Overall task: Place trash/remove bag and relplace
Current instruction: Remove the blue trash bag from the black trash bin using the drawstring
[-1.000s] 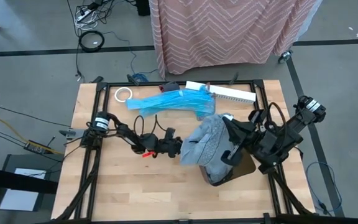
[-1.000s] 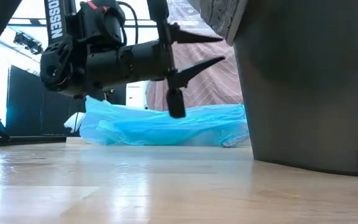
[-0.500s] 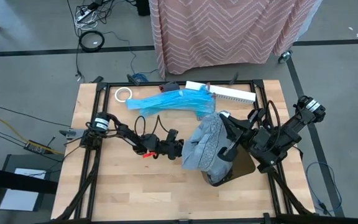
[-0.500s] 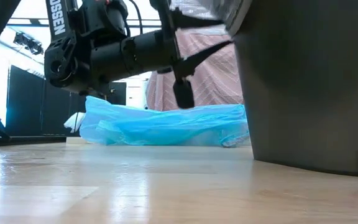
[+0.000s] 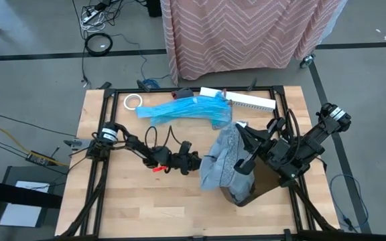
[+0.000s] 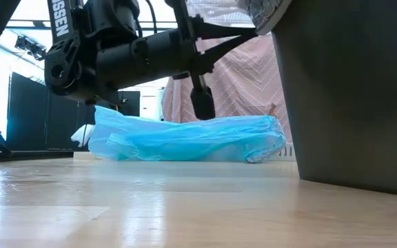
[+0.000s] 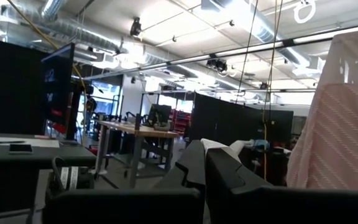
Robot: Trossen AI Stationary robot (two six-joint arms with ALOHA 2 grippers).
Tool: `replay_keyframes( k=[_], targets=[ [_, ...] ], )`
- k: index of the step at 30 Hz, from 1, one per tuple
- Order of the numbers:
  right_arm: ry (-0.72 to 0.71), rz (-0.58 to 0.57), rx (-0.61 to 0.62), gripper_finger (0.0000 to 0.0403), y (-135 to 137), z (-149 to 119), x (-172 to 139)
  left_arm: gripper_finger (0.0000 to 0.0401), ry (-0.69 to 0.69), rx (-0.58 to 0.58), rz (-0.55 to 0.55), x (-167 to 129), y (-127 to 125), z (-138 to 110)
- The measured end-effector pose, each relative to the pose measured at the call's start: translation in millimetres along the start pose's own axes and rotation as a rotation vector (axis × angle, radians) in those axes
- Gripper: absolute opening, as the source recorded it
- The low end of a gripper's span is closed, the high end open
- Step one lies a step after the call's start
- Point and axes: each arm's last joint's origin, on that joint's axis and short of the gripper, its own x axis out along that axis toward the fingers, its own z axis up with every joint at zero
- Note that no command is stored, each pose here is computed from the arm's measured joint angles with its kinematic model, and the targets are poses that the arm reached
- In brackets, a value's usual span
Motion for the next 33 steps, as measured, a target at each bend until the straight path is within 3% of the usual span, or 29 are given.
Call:
replay_keyframes(
  k=[10, 16, 22, 33],
  targets=[
    [0.122, -0.058, -0.078, 0.0, -2, -5, 3, 0.0002, 0.084, -0.215, 0.004, -11, -3, -16],
    [0.21, -0.087, -0.159, 0.0, -3, -8, 4, 0.0001, 0.055, -0.265, 0.002, -11, -13, -21],
    [0.221, -0.083, -0.176, 0.0, -2, -10, 4, 0.0001, -0.001, -0.235, -0.128, -7, -60, -6],
    [0.28, -0.072, -0.175, 0.0, 9, -18, 1, 0.0, -0.178, -0.07, -0.379, -17, -146, 52]
  ],
)
